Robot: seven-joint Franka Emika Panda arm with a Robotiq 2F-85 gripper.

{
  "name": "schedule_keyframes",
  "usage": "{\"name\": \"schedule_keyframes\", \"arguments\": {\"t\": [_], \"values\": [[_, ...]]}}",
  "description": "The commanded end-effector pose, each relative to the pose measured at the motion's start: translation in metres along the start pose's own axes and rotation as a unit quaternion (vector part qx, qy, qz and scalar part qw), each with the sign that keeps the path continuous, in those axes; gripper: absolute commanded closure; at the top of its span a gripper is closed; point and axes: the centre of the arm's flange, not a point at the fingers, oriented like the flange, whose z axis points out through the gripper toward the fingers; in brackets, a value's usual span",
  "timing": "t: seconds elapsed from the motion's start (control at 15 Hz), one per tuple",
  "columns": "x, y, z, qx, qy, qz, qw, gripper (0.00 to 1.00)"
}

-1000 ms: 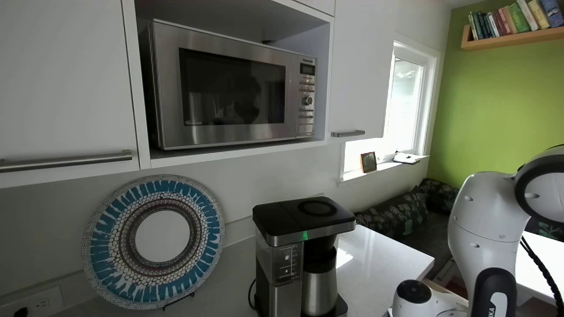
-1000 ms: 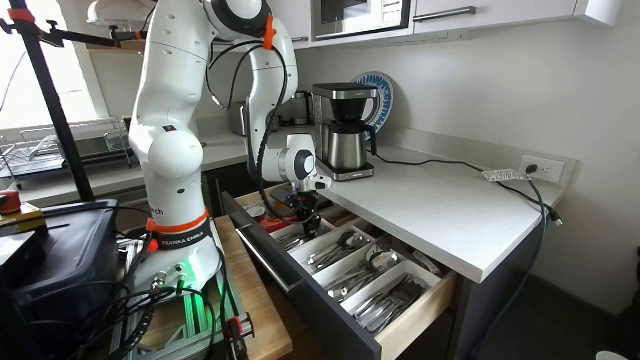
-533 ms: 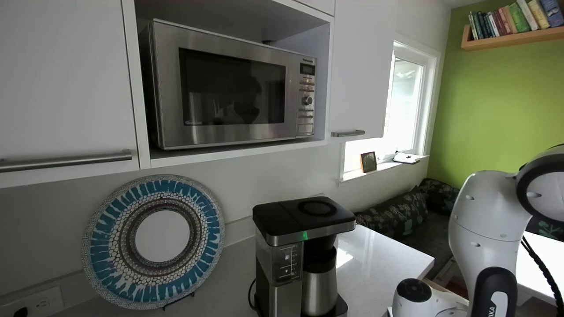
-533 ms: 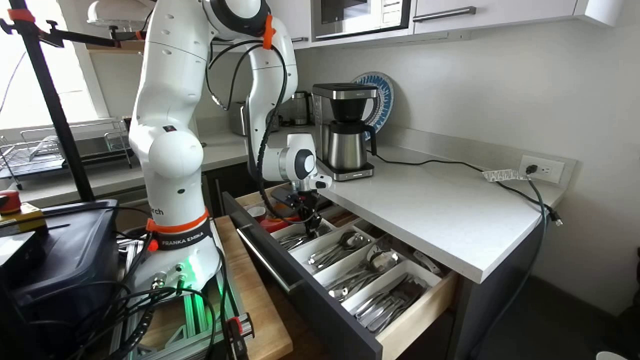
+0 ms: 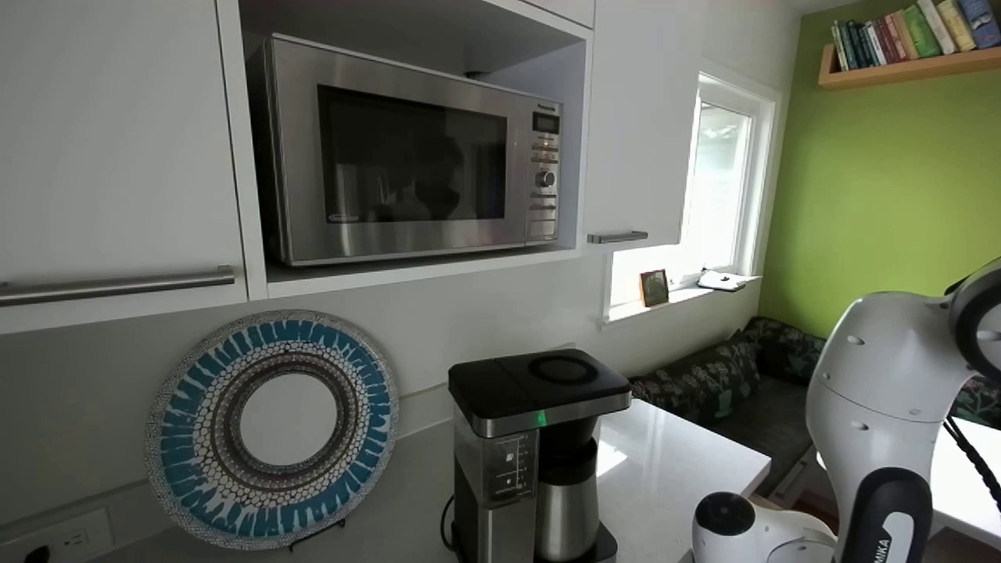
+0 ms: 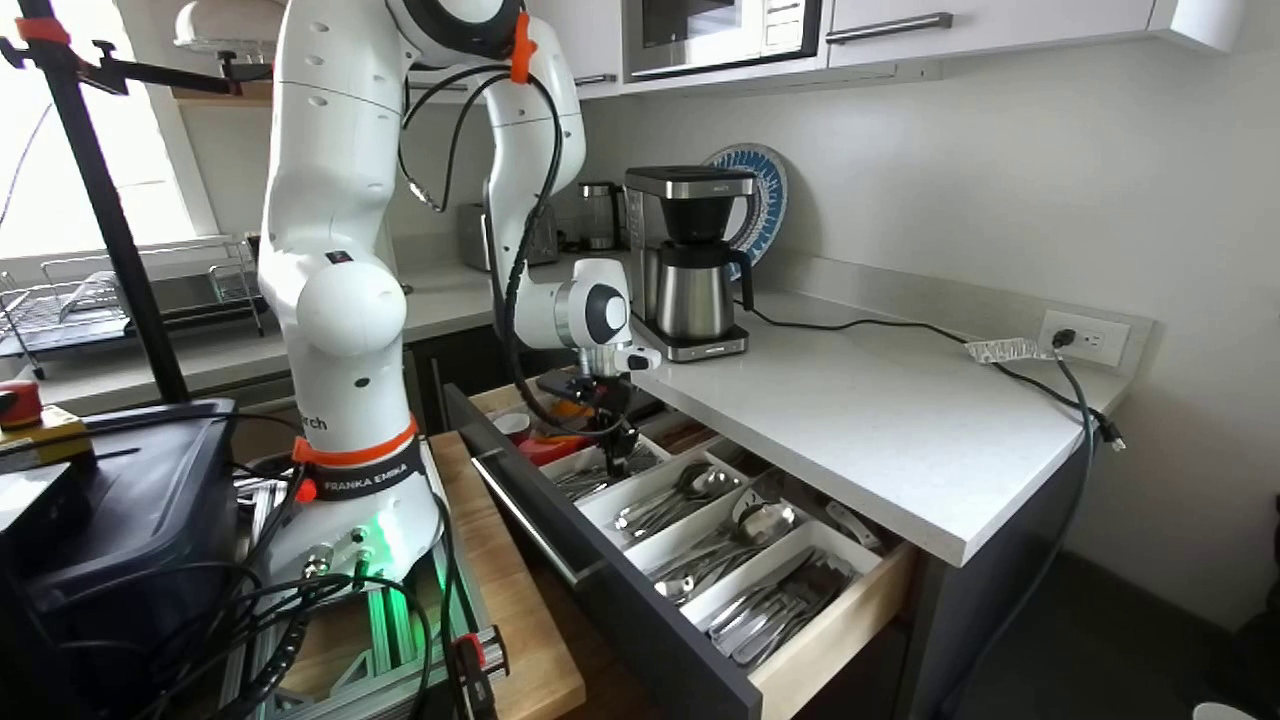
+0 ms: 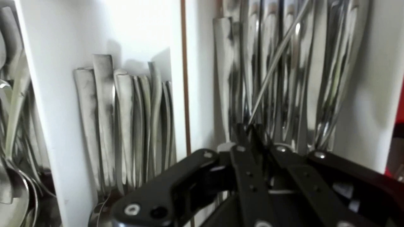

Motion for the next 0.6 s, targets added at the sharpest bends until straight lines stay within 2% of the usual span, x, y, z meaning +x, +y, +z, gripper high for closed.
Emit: {"name": "schedule_keyframes", "arguments": {"t": [0.0, 0.27, 0.33, 0.47, 0.53], "values": [[-0.008, 0.008, -0.020, -0.022, -0.014, 0.000, 0.9997, 0.97], [-0.004, 0.010, -0.025, -0.035, -0.014, -0.002, 0.9993, 0.97], [-0.002, 0.009, -0.025, -0.035, -0.011, -0.002, 0.9993, 0.66], [0.002, 0.002, -0.022, -0.025, -0.008, -0.010, 0.9996, 0.56], [0.003, -0.002, -0.018, -0.024, -0.009, -0.014, 0.9996, 0.47]]}}
